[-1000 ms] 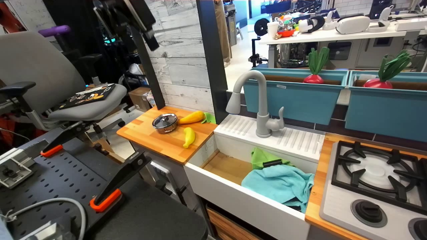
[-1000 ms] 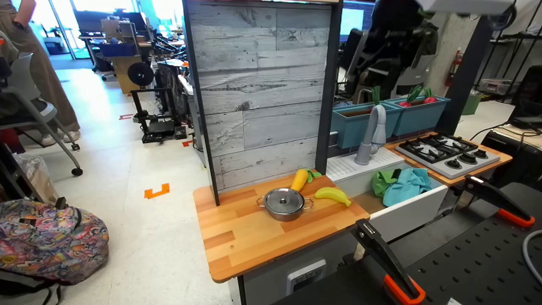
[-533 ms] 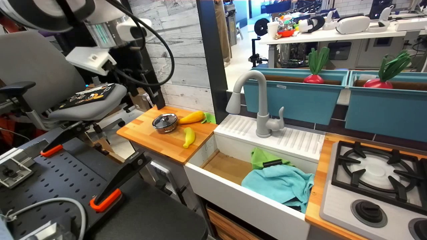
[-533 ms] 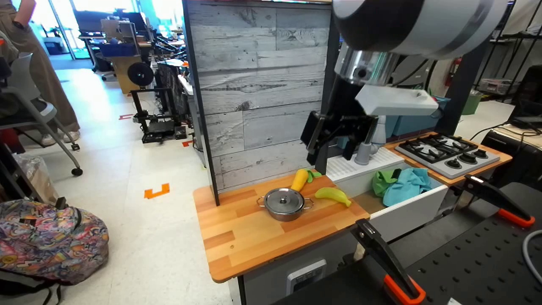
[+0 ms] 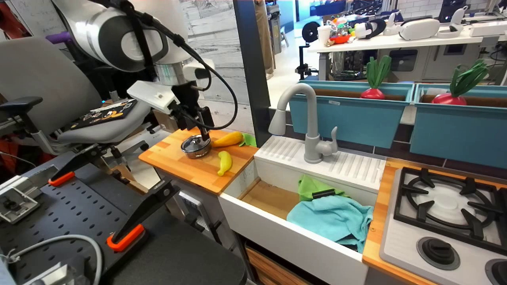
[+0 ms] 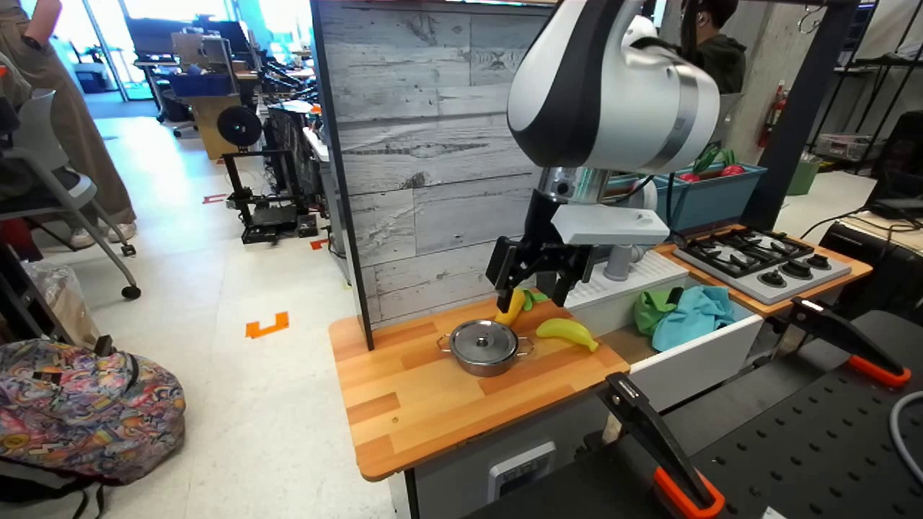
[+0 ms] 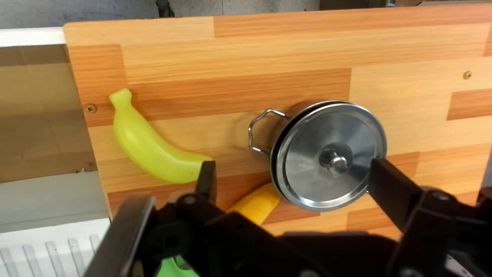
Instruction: Uncover the pot and then put the carrot toy on it
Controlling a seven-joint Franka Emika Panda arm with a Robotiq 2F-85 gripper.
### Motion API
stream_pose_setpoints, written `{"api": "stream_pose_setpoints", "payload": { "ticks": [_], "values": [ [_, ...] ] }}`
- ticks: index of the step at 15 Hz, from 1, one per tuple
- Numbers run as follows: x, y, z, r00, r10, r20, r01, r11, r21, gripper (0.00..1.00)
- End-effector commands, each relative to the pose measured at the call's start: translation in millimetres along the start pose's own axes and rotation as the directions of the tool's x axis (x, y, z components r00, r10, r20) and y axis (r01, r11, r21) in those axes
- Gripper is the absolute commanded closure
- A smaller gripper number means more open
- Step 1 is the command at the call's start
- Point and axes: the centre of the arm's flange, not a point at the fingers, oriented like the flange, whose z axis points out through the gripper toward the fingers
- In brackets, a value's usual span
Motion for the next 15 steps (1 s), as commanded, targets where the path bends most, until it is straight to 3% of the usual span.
{"api": "stream_pose_setpoints", "payload": {
  "ticks": [1, 7, 15],
  "values": [
    [28, -5, 28, 0.999, -0.003, 0.041, 0.003, 1.000, -0.019, 0.00],
    [29, -29, 54, 0.996, -0.050, 0.073, 0.053, 0.997, -0.051, 0.00],
    [24, -58, 57, 0.990, -0.122, 0.068, 0.128, 0.986, -0.106, 0.00]
  ]
}}
